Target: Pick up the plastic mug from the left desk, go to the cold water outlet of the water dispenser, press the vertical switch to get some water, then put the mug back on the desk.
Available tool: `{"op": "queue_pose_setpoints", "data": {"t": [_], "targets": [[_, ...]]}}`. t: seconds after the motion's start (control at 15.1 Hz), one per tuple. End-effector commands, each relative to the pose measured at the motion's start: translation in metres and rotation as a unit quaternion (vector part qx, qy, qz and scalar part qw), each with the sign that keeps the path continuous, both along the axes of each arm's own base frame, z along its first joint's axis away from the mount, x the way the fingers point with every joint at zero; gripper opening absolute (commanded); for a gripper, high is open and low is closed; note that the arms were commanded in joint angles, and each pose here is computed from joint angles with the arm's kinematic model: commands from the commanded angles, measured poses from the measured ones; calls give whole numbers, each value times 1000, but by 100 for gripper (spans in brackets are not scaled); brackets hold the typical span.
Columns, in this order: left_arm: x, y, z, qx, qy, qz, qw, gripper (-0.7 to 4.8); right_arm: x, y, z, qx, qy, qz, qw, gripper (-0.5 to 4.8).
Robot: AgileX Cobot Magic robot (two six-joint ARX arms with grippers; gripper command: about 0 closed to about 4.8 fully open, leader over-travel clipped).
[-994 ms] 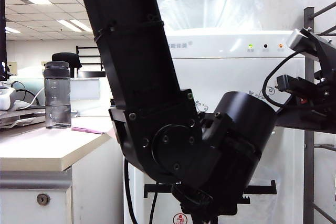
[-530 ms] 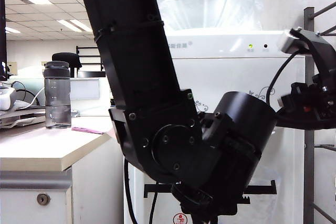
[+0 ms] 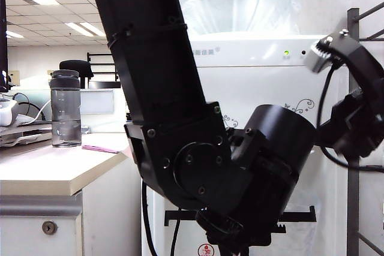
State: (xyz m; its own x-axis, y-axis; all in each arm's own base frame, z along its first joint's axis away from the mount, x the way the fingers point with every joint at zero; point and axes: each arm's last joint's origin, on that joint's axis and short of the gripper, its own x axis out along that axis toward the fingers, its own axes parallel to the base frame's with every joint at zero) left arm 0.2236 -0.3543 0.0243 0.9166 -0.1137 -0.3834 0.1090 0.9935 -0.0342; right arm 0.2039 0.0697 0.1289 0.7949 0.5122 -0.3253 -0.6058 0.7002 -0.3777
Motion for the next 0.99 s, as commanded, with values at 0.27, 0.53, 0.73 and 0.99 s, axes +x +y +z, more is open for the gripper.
{"op": "queue_pose_setpoints", "data": {"t": [0.27,0.53,0.73,0.99], "targets": [[2,-3,6,-19,-15,10,1000,-5,6,3,-10,-41,-15,35,998,-1],[2,-3,6,-19,-15,10,1000,-5,9,3,-19,-47,5,33,998,-1],[2,-3,6,-19,-15,10,1000,-5,10,4,-23,-50,17,34,998,-1],[2,-3,6,-19,-15,10,1000,-5,11,4,-25,-50,40,36,997,-1]]}}
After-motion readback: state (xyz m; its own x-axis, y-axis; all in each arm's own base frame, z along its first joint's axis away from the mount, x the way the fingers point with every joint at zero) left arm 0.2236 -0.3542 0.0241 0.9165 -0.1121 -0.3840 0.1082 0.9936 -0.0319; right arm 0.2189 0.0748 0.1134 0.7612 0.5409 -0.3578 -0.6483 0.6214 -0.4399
